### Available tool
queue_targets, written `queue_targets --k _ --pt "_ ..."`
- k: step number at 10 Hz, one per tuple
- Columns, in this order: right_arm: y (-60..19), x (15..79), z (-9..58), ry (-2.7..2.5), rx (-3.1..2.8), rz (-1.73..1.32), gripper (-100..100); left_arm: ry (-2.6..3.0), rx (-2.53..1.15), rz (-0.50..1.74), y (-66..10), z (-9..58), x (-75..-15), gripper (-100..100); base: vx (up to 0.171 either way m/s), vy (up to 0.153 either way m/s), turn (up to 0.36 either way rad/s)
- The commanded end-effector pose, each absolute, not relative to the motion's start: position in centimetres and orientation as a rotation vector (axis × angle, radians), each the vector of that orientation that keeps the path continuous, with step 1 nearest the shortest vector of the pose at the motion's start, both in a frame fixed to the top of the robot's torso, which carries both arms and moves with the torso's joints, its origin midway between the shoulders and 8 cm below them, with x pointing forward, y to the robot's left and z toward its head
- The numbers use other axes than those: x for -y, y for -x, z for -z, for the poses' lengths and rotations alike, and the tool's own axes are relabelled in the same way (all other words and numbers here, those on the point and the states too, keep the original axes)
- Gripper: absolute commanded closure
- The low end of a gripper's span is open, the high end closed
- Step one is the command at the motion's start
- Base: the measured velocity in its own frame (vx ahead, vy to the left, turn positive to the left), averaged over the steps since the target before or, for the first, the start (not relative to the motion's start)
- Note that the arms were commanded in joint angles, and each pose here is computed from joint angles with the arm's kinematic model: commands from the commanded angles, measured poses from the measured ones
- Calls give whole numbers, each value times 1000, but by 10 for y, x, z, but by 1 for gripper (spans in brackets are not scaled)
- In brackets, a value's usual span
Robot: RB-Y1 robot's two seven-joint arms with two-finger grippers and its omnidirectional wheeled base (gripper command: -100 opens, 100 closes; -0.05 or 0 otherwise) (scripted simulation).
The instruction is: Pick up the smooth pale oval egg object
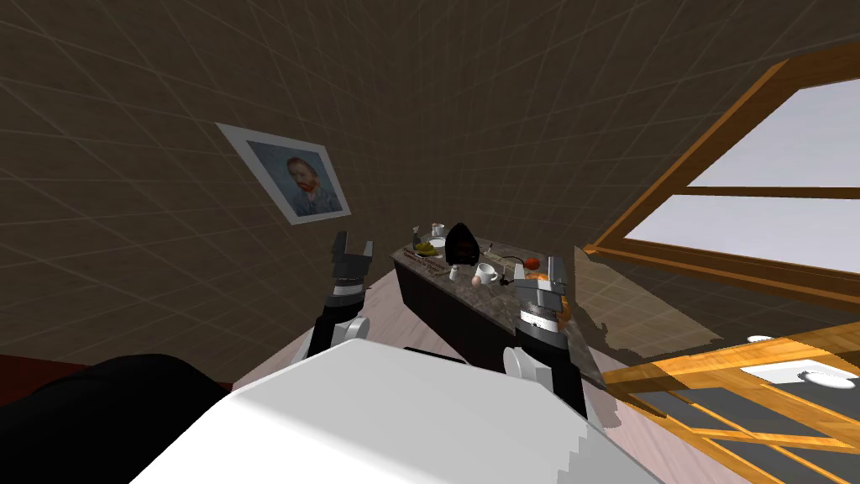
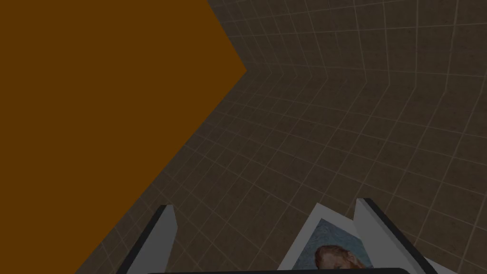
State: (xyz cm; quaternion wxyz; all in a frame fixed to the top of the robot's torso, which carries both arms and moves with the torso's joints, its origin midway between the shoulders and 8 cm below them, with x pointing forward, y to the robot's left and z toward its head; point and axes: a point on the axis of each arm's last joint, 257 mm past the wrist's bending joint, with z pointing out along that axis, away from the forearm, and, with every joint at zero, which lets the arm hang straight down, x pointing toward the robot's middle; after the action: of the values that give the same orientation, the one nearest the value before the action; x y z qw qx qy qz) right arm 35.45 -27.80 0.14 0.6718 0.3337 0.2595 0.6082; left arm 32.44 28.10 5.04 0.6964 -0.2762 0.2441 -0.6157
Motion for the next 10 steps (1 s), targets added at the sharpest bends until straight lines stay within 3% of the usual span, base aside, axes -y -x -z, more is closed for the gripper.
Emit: queue_targets --k 1,10 --pt "-353 276 -4 -710 -615 -1350 -100 616 -544 1373 -324 -50 -281 0 -25 14 -3" --pt "-333 256 -29 -246 -831 -984 -100 616 -544 1374 -324 -50 -281 0 -85 68 -5"
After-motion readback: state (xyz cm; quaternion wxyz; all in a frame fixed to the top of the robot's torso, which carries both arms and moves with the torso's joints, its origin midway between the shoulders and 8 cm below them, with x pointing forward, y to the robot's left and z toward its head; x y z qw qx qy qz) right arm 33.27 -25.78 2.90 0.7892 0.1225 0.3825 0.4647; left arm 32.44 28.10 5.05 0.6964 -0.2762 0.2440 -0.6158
